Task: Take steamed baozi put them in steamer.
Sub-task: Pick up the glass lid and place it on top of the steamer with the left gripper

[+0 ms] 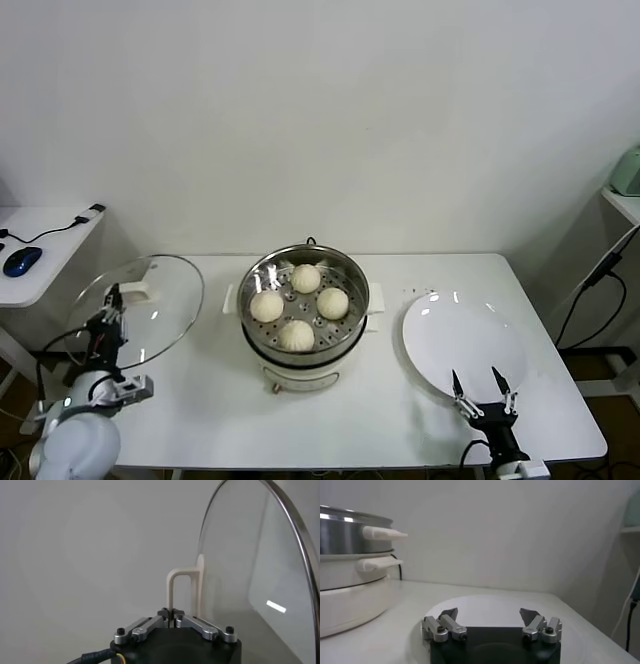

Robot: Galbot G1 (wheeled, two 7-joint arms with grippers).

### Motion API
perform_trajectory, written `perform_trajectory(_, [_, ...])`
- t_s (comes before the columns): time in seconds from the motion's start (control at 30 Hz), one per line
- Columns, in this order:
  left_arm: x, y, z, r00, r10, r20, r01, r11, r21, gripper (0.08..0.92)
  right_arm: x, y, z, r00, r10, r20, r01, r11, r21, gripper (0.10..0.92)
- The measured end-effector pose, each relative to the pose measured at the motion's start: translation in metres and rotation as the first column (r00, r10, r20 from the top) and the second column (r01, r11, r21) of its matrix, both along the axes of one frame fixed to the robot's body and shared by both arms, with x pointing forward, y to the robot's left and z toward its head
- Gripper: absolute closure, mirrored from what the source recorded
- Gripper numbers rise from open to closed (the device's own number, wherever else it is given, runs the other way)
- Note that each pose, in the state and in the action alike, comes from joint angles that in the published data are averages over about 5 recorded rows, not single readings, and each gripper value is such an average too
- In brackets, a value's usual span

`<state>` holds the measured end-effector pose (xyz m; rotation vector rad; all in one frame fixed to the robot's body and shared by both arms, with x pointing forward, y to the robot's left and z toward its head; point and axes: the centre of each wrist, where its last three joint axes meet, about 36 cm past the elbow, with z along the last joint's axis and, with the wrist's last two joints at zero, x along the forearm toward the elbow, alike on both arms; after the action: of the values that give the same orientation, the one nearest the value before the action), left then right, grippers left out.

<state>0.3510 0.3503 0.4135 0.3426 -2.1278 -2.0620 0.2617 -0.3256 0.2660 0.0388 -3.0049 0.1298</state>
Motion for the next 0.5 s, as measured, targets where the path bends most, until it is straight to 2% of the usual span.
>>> perform_trajectory(0.2, [0.005, -0.041, 0.035, 0.9996, -0.018, 0.02, 0.018, 1.0, -0.012, 0.868, 0.001, 0.005, 0.004, 1.0, -0.008, 0.0, 0.008, 1.0, -0.012, 0.2])
perform_trajectory(0.5, [0.01, -0.125, 0.051, 0.9969, -0.079, -0.001, 0.079, 0.995, -0.066, 0.868, 0.003, 0.01, 0.006, 1.0, -0.005, 0.004, 0.005, 1.0, -0.017, 0.2])
